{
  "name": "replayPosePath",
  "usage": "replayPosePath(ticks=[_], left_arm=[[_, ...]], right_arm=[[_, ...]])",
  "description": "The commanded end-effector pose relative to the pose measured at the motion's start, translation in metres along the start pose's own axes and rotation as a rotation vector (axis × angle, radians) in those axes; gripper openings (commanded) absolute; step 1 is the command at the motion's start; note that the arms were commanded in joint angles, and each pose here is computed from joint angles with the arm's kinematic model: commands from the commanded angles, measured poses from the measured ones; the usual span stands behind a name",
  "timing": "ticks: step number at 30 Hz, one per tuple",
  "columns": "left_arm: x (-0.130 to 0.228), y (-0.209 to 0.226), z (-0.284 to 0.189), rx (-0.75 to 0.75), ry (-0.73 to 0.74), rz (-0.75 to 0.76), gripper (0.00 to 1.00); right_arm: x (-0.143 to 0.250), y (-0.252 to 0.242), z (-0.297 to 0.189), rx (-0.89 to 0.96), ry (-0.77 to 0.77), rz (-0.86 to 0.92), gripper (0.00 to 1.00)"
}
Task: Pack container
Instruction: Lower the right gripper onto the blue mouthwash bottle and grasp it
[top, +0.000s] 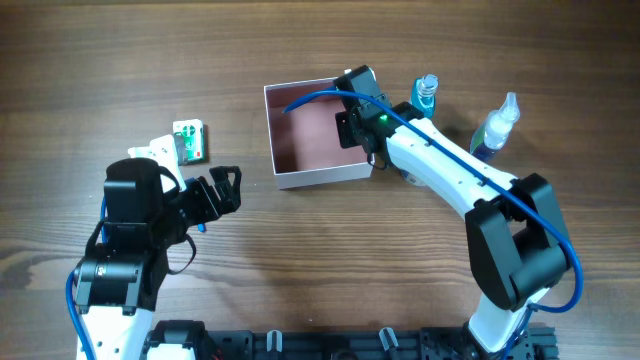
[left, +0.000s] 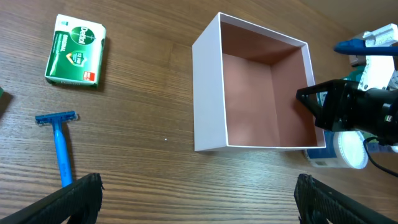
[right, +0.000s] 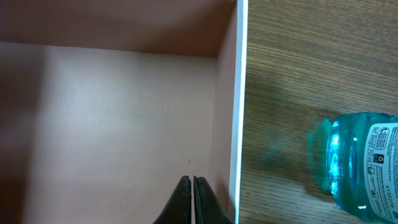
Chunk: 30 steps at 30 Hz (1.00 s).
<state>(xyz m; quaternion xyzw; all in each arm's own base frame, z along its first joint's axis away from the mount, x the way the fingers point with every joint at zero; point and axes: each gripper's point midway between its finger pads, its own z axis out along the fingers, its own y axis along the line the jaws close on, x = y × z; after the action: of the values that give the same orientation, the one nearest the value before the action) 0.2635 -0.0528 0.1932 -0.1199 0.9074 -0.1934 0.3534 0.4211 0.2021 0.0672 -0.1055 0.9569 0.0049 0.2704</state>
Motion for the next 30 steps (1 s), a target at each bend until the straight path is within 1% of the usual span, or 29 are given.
replayPosePath(ticks=[1, 4, 5, 7, 9, 10, 11, 12, 13, 15, 17, 20, 22, 24, 26, 30], left_arm=[[-0.005, -0.009, -0.004, 0.034, -0.01, 0.002, 1.0], [-0.006, -0.009, -0.004, 0.03, -0.012, 0.005, 1.0], [-0.006, -0.009, -0.004, 0.031, -0.012, 0.005, 1.0], [-0.006, -0.009, -0.004, 0.03, -0.012, 0.005, 1.0], [-0.006, -0.009, -0.004, 0.03, -0.013, 0.008, 1.0], [-0.006, -0.009, -0.004, 0.03, -0.012, 0.008, 1.0], [-0.006, -0.009, -0.004, 0.03, -0.013, 0.008, 1.0], [-0.006, -0.009, -0.004, 0.031, -0.013, 0.008, 1.0], [-0.006, -0.009, -0.004, 0.031, -0.014, 0.009, 1.0], [-0.007, -0.01, -0.004, 0.033, -0.019, 0.01, 1.0], [-0.008, -0.01, -0.004, 0.034, -0.022, 0.011, 1.0], [-0.008, -0.01, -0.004, 0.034, -0.021, 0.01, 1.0], [-0.008, -0.01, -0.004, 0.034, -0.021, 0.01, 1.0], [-0.008, -0.01, -0.004, 0.035, -0.021, 0.011, 1.0], [-0.008, -0.01, -0.004, 0.035, -0.021, 0.011, 1.0], [-0.008, -0.01, -0.004, 0.035, -0.022, 0.01, 1.0]], right_arm=[[0.004, 0.014, -0.002, -0.082, 0.023, -0.015, 0.04], [-0.007, 0.022, -0.022, -0.134, -0.018, -0.024, 0.05], [-0.011, 0.023, -0.03, -0.146, -0.033, -0.038, 0.1], [-0.025, 0.021, -0.057, -0.158, -0.087, -0.066, 0.29], [-0.037, 0.017, -0.085, -0.162, -0.13, -0.074, 0.35], [-0.045, 0.012, -0.102, -0.148, -0.156, -0.067, 0.4], [-0.053, 0.004, -0.119, -0.124, -0.185, -0.059, 0.51], [-0.065, -0.008, -0.14, -0.086, -0.221, -0.044, 0.73], [-0.074, -0.017, -0.156, -0.054, -0.248, -0.032, 0.81], [-0.093, -0.034, -0.186, 0.0, -0.292, -0.007, 0.89], [-0.112, -0.052, -0.219, 0.03, -0.334, 0.024, 0.94], [-0.131, -0.073, -0.25, 0.049, -0.382, 0.068, 0.95], [-0.137, -0.087, -0.259, 0.067, -0.396, 0.096, 0.96], [-0.137, -0.106, -0.259, 0.087, -0.378, 0.129, 0.96], [-0.131, -0.122, -0.248, 0.088, -0.334, 0.155, 0.96], [-0.12, -0.144, -0.213, 0.068, -0.227, 0.166, 0.96]])
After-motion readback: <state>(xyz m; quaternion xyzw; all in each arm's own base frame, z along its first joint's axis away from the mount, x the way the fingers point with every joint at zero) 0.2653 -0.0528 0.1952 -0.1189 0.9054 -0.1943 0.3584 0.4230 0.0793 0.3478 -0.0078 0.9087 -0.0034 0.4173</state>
